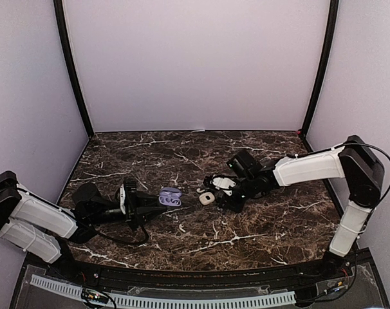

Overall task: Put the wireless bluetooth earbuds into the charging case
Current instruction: Pick up the left earbud from the center of the board, then place the left earbud at the center of the board.

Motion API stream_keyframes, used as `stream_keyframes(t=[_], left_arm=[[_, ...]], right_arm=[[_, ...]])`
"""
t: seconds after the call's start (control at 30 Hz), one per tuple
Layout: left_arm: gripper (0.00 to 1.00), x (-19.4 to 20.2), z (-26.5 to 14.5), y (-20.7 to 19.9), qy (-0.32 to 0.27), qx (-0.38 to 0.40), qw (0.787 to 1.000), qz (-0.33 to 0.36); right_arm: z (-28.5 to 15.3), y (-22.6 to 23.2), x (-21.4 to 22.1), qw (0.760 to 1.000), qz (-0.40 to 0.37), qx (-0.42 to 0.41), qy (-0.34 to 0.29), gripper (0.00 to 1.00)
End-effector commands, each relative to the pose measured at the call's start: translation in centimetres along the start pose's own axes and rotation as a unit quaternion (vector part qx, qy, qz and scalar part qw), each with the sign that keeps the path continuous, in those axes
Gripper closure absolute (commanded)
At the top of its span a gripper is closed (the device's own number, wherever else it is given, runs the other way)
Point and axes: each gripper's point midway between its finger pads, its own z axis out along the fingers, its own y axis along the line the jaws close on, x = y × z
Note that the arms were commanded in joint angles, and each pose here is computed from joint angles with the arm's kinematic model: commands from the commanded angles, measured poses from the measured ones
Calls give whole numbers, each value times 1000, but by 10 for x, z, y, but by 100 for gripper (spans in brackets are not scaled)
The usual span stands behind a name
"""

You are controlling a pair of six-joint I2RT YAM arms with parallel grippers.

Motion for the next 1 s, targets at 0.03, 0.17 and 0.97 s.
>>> stream_keyframes(t=[0.03, 0.17, 0.97], left_arm=[[99, -6, 2, -1, -8, 14, 1000, -8], [99, -5, 4, -6, -7, 34, 999, -21], [99, 3, 12, -9, 2, 66, 996, -53]], right_arm=[[-38, 7, -47, 993, -7, -14, -118, 93], [-60, 15, -64, 984, -18, -30, -174, 93], [-84, 75, -51, 951, 76, -194, -228, 94]])
